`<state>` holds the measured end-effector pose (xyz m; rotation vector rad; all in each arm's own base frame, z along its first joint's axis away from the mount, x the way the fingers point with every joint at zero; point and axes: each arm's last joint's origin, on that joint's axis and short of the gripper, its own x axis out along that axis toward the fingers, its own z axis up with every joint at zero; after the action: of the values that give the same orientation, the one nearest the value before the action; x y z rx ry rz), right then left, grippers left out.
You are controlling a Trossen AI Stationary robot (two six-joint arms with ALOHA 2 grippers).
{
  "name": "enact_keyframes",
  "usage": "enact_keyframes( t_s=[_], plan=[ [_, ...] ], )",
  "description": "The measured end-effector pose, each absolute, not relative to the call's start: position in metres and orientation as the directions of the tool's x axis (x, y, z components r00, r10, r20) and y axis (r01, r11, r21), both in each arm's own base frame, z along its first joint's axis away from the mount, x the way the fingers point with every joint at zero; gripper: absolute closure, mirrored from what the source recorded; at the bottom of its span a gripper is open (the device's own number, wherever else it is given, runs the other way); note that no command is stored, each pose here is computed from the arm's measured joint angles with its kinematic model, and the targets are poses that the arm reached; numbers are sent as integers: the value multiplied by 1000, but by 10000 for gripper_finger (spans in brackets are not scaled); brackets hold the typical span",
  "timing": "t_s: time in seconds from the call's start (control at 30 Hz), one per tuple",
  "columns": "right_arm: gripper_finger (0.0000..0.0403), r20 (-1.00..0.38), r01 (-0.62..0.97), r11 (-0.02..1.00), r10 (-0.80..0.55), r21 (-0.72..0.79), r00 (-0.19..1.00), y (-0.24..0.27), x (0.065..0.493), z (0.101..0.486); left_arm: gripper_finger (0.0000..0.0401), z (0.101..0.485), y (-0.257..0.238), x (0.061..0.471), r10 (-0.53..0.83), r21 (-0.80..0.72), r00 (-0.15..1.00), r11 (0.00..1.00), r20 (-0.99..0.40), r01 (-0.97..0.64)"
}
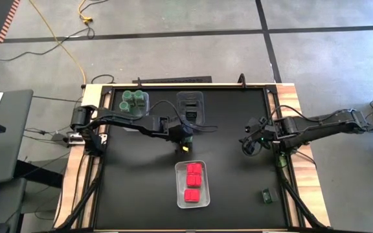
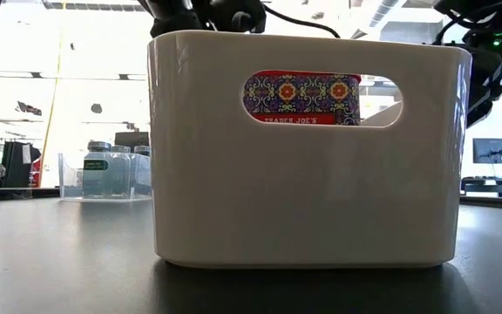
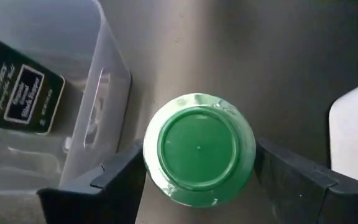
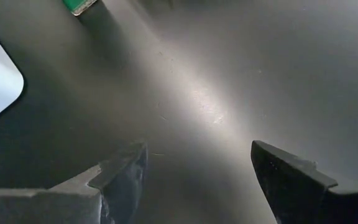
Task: Sort spices by type
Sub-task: Put the green seasoning bottle into the transparent bin
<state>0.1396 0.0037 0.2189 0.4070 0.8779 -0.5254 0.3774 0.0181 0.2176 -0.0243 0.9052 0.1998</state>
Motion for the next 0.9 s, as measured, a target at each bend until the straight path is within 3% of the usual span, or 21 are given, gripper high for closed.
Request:
enact_keyframes(
  t_s=[0.27,0.63,0.9],
  plan=[
    [90,-808,585,802,-264,119,527,4,140,219,132,212,18,380,161,112,598,987,-785,-119],
    [90,-808,578,808,-264,113,527,4,140,219,206,206,19,385,159,84,600,985,-784,-151],
    [90,-806,575,810,-264,113,530,4,140,218,208,210,21,386,171,100,598,984,-783,-150]
  ],
)
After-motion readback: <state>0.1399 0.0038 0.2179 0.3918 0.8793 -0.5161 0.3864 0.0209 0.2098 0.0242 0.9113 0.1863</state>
